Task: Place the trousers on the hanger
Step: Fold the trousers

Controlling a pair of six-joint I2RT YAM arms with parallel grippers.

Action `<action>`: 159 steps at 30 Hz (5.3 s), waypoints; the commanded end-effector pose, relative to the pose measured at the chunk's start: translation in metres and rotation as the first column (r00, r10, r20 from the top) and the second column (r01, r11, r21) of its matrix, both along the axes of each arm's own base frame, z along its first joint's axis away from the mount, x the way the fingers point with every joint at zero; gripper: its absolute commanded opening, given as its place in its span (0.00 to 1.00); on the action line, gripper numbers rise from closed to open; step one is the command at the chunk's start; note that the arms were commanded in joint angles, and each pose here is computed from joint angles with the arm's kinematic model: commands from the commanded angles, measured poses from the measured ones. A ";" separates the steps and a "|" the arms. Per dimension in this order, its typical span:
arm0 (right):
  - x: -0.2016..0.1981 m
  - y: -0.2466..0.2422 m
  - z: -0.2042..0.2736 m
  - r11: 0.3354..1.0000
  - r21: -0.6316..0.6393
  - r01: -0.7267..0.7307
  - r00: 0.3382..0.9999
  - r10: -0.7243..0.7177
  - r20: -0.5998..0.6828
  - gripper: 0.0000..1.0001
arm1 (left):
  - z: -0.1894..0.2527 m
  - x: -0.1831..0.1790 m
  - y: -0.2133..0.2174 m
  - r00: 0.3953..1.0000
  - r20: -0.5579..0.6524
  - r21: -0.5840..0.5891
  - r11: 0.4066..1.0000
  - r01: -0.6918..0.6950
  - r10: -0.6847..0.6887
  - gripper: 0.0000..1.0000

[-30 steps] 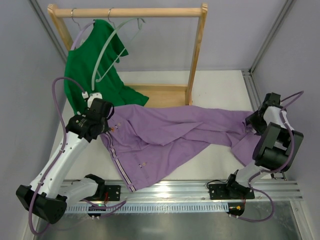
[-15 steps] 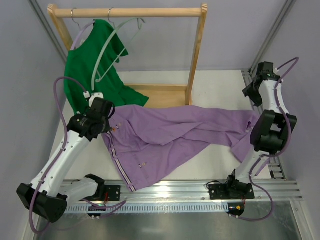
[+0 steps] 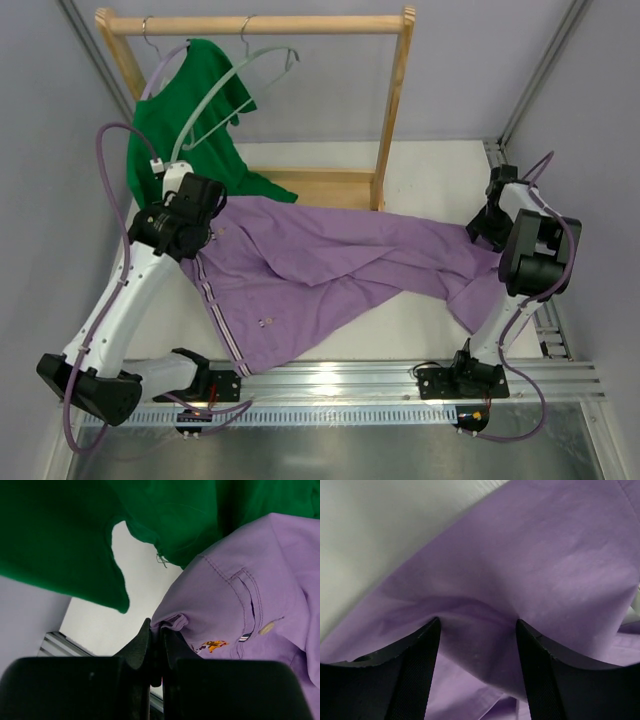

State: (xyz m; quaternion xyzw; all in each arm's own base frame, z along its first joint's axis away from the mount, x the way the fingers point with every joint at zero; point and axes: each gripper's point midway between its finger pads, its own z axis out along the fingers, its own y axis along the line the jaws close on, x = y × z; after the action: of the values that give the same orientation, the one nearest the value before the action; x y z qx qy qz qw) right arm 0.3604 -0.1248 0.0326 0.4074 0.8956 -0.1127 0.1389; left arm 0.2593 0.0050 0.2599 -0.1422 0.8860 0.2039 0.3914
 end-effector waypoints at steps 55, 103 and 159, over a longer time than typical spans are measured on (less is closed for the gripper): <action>0.073 -0.044 0.078 0.990 -0.083 0.117 0.960 -0.091 0.264 0.04 | -0.035 -0.013 0.011 0.997 -0.010 -0.029 0.996 -0.080 0.080 0.00; 0.064 -0.065 0.075 0.974 -0.153 0.168 0.953 -0.121 0.276 0.04 | -0.044 -0.020 0.020 0.988 -0.046 -0.023 0.989 -0.145 0.144 0.00; 0.028 -0.046 -0.017 0.985 -0.091 0.144 0.989 -0.145 -0.009 0.42 | -0.039 -0.016 0.050 0.965 0.010 -0.115 0.959 -0.259 0.262 0.00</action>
State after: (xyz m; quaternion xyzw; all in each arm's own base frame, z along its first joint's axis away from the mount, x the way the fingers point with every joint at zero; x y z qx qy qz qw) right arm 0.4079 -0.1799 0.0212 0.4623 0.8534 -0.1654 0.1751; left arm 0.2377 0.0513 0.2105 -0.2687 0.8790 0.2081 0.3346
